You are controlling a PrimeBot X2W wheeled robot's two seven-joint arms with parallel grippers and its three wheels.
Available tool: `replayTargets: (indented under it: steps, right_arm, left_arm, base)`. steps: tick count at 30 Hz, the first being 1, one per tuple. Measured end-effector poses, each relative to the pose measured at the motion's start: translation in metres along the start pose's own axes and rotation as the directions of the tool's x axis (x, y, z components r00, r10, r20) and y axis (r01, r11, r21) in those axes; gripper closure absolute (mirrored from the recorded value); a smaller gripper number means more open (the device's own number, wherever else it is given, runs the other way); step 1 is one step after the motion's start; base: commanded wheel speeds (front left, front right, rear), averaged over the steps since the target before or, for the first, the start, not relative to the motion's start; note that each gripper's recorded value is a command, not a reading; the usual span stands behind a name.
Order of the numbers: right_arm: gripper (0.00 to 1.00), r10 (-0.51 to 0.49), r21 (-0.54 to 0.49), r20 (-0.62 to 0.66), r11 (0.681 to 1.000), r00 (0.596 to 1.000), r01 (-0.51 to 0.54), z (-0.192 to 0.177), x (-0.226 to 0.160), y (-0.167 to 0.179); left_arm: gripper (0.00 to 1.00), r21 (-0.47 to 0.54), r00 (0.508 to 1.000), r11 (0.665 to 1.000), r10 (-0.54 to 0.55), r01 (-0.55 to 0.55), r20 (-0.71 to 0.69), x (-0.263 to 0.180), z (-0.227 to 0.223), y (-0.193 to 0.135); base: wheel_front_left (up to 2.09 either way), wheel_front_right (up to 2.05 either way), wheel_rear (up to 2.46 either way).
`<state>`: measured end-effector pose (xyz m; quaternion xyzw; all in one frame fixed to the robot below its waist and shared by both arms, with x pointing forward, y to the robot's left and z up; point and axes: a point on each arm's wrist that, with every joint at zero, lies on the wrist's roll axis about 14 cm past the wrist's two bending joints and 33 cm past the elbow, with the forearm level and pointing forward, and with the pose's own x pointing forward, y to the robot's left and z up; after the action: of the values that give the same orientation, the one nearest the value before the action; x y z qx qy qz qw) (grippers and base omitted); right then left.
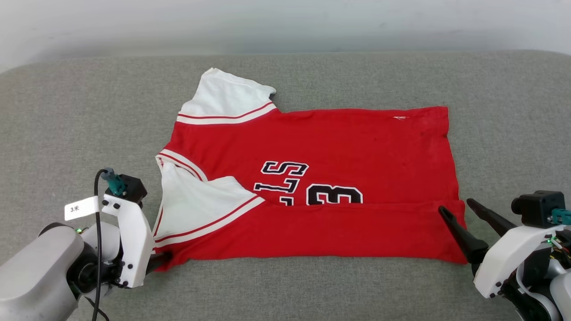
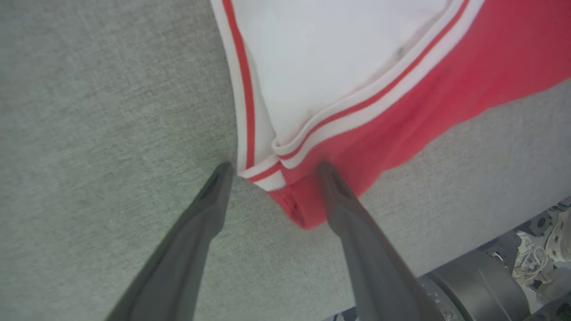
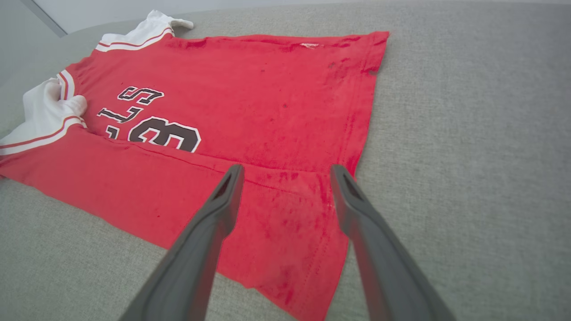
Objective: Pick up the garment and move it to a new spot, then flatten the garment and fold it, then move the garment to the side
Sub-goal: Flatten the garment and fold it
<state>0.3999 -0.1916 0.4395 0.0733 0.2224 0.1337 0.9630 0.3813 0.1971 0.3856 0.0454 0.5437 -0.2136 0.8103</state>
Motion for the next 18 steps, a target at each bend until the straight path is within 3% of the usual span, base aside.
replayTargets:
  steps: [8, 9, 10, 18]
  right_arm:
    - [0.00, -0.005, 0.005, -0.009, 1.000, 1.000, 0.005, -0.004, 0.001, -0.002]
    - [0.00, -0.006, 0.004, -0.007, 1.000, 1.000, 0.006, -0.003, 0.001, -0.002]
    - [0.00, -0.006, 0.000, -0.004, 1.000, 1.000, 0.006, -0.002, 0.001, -0.003]
    - [0.00, -0.011, -0.132, 0.022, 0.991, 1.000, 0.013, 0.032, -0.007, -0.012]
  left_arm:
    - [0.00, -0.004, 0.998, 1.000, -0.019, 0.019, -0.065, 0.017, -0.013, -0.002]
    - [0.33, 0.003, 0.998, 1.000, -0.018, 0.018, -0.064, 0.018, -0.014, -0.002]
    - [1.00, 0.006, 0.998, 1.000, -0.015, 0.015, -0.060, 0.018, -0.014, -0.001]
    - [1.00, 0.026, 0.999, 0.999, -0.025, 0.024, 0.036, 0.007, -0.004, -0.006]
  base:
    - [0.00, 0.00, 0.00]
    - [0.00, 0.00, 0.00]
    - [0.00, 0.00, 0.00]
    - [0.00, 0.00, 0.00]
